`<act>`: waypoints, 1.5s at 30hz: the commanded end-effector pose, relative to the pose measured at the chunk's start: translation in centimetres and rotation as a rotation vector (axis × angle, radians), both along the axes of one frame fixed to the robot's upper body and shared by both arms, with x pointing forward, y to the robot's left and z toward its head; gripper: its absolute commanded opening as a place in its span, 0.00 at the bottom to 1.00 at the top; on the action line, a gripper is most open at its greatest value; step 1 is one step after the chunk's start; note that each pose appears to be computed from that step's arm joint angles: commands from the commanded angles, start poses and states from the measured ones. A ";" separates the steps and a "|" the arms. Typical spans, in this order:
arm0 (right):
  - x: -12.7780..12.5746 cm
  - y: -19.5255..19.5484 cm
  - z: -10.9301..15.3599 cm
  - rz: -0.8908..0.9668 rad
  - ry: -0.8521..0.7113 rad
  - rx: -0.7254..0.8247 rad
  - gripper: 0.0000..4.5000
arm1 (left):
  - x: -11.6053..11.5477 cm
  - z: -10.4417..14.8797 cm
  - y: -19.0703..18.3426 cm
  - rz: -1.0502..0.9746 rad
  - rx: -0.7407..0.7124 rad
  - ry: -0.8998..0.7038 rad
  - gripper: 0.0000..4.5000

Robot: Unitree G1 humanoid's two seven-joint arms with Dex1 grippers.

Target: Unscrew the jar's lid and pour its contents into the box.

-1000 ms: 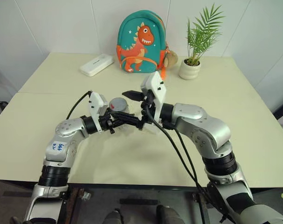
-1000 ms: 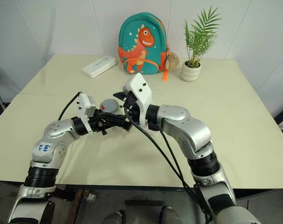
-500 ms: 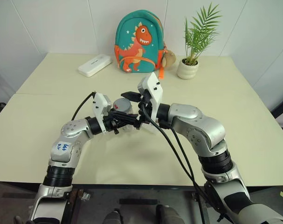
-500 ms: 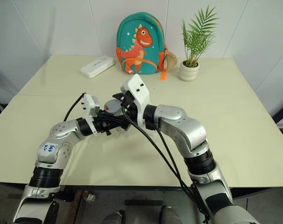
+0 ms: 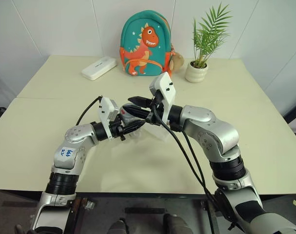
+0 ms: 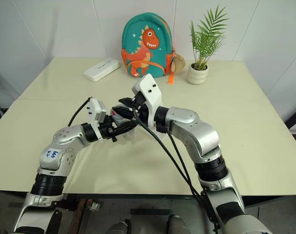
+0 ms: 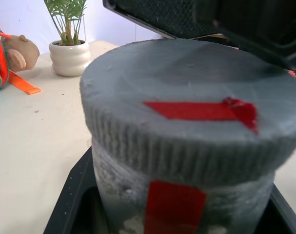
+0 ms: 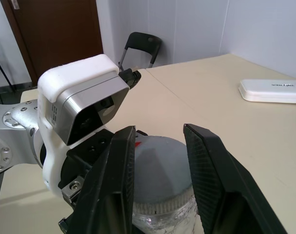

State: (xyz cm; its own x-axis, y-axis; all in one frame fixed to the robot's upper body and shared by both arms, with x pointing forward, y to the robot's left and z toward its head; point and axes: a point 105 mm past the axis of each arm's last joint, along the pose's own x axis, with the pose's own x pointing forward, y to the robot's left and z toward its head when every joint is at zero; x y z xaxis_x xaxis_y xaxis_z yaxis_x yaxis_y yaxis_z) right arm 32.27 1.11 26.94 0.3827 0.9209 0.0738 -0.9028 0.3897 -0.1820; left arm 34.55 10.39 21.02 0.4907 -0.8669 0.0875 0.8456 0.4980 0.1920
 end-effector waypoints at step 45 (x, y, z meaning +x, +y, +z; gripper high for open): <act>-2.5 -0.6 -0.3 0.352 -0.053 -0.089 0.56 | -2.8 2.2 0.8 -0.252 0.096 -0.053 0.44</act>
State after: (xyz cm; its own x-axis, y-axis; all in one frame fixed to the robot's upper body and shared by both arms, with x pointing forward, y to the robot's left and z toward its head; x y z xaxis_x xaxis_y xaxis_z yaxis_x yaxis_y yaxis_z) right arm 30.99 0.94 25.89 0.1452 0.9894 0.0019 -0.9694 0.1426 -0.2000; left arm 32.31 10.72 20.98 0.3102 -0.9505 -0.0182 0.9292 0.2991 0.2170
